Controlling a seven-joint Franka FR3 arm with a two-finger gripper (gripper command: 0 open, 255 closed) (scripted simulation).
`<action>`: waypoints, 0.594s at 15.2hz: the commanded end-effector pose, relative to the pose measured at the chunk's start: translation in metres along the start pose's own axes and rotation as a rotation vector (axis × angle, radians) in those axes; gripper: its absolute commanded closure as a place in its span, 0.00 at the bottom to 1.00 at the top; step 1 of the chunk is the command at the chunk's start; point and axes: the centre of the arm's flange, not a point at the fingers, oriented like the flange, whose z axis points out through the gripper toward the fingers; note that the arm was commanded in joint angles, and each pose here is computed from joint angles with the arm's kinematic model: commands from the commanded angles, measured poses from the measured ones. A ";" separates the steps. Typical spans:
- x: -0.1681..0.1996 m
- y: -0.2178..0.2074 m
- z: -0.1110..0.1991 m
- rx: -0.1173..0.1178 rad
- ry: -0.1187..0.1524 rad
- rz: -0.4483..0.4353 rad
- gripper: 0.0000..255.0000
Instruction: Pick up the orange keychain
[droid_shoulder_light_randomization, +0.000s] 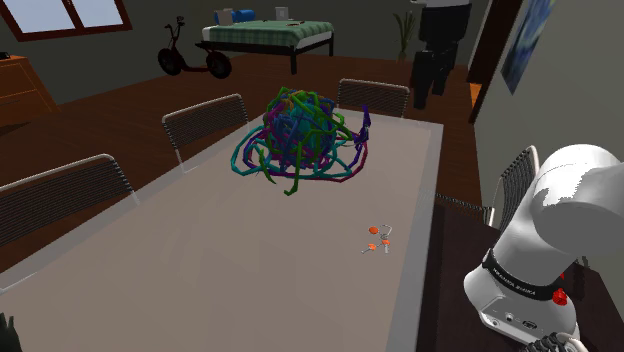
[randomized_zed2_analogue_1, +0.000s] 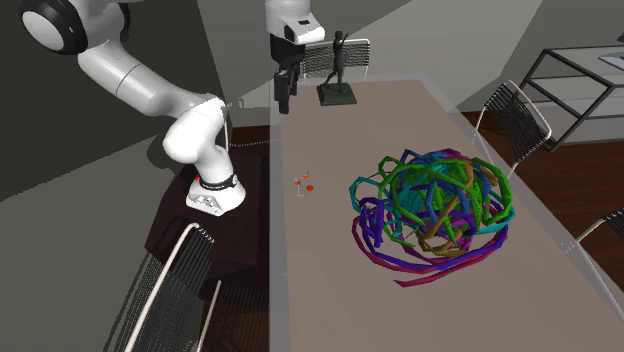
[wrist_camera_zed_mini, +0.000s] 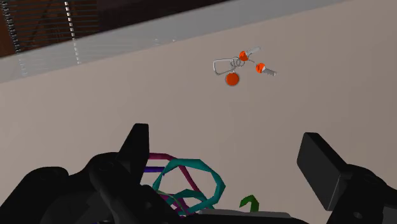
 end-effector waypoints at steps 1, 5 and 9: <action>0.000 0.000 0.000 0.000 0.000 0.000 0.00; 0.008 -0.007 0.051 0.007 0.010 -0.003 0.00; 0.016 -0.014 0.103 0.013 0.020 -0.007 0.00</action>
